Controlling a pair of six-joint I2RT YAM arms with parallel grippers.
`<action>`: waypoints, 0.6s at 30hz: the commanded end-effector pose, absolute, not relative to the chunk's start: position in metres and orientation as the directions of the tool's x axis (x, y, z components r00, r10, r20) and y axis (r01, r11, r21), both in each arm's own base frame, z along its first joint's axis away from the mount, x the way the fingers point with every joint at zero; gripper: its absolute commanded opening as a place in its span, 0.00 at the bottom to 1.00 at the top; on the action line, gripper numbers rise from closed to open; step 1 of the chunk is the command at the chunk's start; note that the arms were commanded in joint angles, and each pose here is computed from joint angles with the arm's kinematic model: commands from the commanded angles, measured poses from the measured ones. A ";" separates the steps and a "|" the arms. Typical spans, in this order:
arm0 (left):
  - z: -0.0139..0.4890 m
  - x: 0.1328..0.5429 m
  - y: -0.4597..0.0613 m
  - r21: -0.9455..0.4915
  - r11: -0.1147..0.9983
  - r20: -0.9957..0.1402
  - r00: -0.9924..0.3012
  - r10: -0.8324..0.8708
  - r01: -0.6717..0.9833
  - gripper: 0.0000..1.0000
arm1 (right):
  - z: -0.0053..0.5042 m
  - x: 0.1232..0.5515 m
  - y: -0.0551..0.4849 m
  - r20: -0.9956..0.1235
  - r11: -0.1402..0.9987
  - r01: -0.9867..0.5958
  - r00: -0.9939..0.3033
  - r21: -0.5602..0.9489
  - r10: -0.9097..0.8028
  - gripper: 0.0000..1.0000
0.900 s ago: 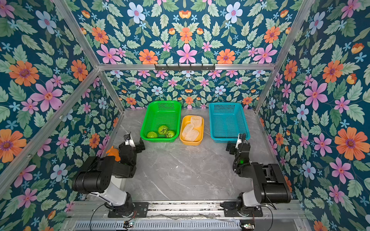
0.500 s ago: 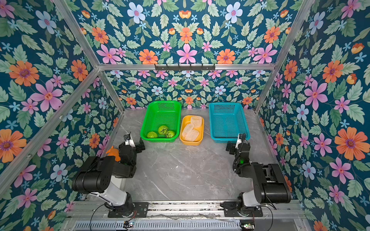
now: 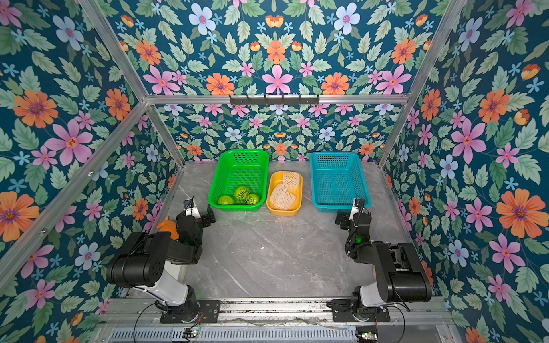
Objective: Sleeve custard apples in foam nets
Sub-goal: Pick up the custard apple from the basket.
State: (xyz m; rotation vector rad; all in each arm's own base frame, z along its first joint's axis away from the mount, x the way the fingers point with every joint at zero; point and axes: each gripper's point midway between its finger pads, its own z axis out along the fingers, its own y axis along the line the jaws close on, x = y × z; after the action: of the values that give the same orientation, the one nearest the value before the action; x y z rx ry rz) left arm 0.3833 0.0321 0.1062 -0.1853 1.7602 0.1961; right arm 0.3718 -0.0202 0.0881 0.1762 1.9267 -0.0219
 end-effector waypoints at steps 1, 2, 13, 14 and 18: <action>0.112 0.385 0.031 0.020 0.974 -0.984 -0.174 -0.020 -0.228 1.00 | 0.099 0.376 -0.020 -0.947 0.990 0.126 -0.304 0.070 0.106 0.99; 0.112 0.385 0.031 0.021 0.974 -0.985 -0.174 -0.020 -0.228 1.00 | 0.099 0.376 -0.020 -0.947 0.990 0.126 -0.304 0.070 0.106 0.99; 0.128 0.376 0.032 0.014 0.973 -0.990 -0.142 -0.019 -0.231 0.95 | 0.124 0.363 -0.026 -0.966 0.983 0.174 -0.241 0.057 0.098 0.97; 0.132 0.374 0.033 0.010 0.972 -0.989 -0.143 -0.024 -0.237 0.94 | 0.128 0.361 -0.028 -0.964 0.982 0.182 -0.245 0.058 0.103 0.97; 0.138 0.373 0.032 -0.005 0.972 -0.982 -0.180 -0.049 -0.237 0.90 | 0.149 0.357 -0.023 -0.955 0.983 0.164 -0.268 0.081 0.123 0.94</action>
State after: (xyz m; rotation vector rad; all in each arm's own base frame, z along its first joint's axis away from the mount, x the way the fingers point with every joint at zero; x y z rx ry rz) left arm 0.3747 0.0321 0.1465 -0.1983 1.6854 0.1787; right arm 0.3620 -0.0239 0.1512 0.1978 1.7890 -0.0435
